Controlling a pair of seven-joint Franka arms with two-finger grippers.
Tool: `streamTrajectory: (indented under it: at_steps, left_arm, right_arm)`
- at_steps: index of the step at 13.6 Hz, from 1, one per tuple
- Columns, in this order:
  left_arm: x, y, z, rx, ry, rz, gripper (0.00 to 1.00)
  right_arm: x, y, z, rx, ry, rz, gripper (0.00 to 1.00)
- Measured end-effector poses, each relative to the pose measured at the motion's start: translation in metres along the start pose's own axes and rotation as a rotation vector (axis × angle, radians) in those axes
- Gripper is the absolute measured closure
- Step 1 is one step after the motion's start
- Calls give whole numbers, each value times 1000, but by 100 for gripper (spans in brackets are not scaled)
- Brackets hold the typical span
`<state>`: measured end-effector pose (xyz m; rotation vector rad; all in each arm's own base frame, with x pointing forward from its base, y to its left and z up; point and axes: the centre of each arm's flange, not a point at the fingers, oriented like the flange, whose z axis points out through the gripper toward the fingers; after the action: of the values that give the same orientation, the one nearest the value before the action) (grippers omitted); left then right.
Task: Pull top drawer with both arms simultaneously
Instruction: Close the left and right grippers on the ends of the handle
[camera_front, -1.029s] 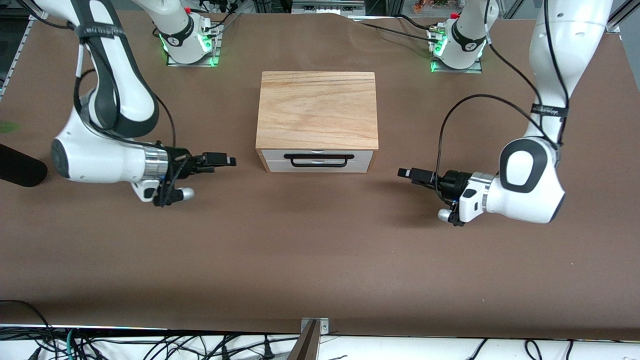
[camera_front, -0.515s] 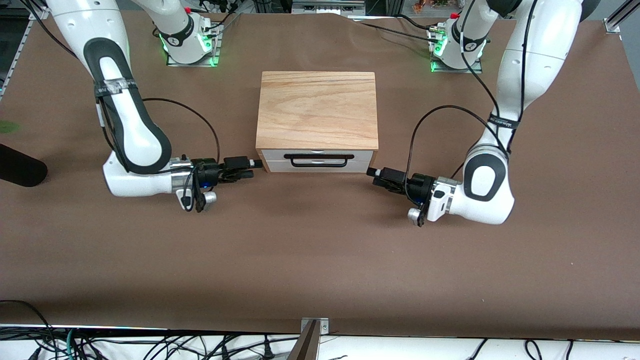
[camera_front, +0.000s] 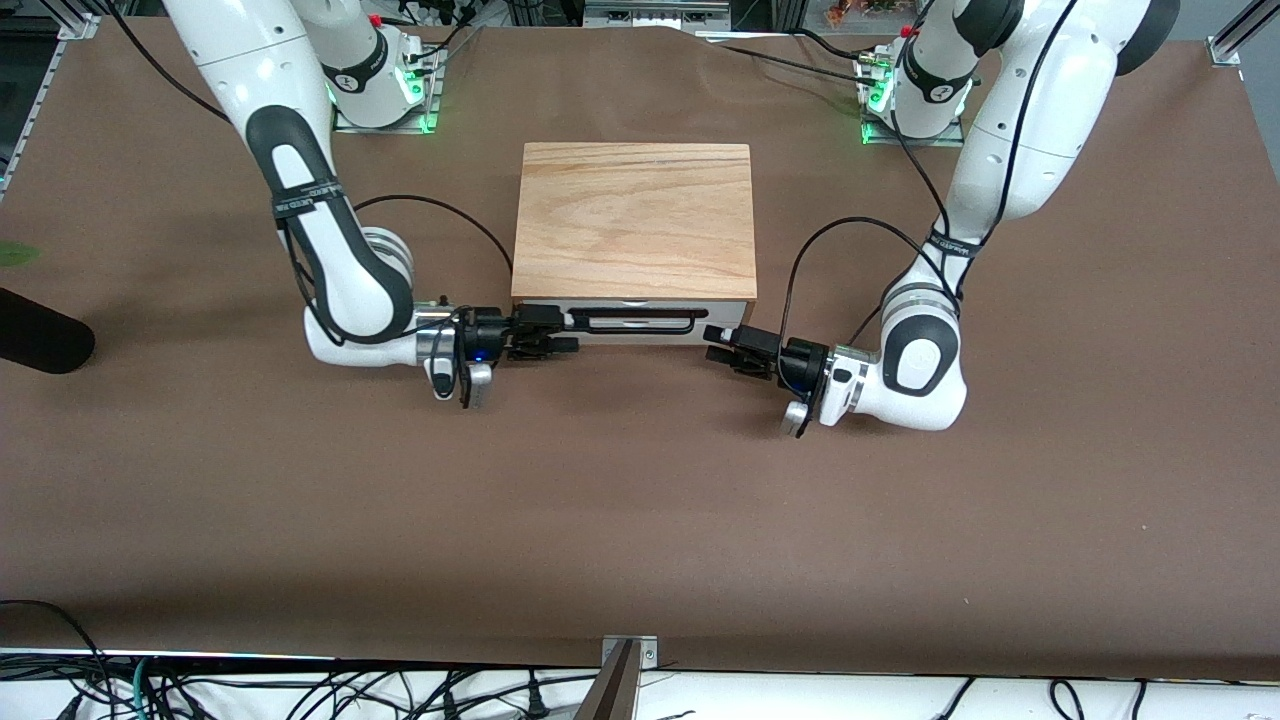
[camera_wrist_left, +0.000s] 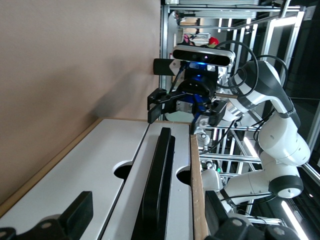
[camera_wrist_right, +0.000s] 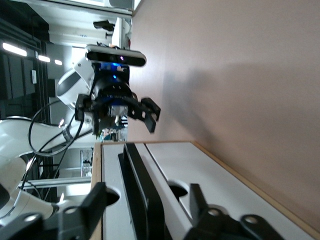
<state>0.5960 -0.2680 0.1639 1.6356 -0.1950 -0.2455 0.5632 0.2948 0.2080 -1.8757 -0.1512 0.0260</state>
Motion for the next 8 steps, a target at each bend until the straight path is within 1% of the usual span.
streamTrajectory:
  at_steps: [1, 2, 3, 4, 5, 6, 7, 8]
  left_arm:
    - [-3, -5, 7, -21, 7, -2, 3]
    - [-7, -9, 14, -37, 13, -3, 3]
    - [-10, -13, 20, -48, 14, 1, 7]
    - [-13, -15, 24, -53, 9, 4, 8]
    - [-15, -15, 27, -55, 5, 8, 17]
    - [-15, -15, 29, -57, 4, 17, 17]
    - [-16, -15, 29, -58, 3, 27, 23]
    - [-16, -15, 30, -60, 2, 36, 37]
  right_arm:
    - [-1, 2, 4, 2, 7, -3, 42]
    - [-2, 5, 5, 3, 10, 0, 55]
    - [-3, 8, 5, 5, 14, 7, 59]
    - [-4, 10, 5, 12, 19, 17, 59]
    - [-6, 11, 6, 27, 23, 24, 59]
    - [-8, 11, 6, 41, 26, 24, 61]
    - [-9, 11, 7, 50, 30, 21, 64]
    - [-9, 11, 7, 56, 31, 19, 74]
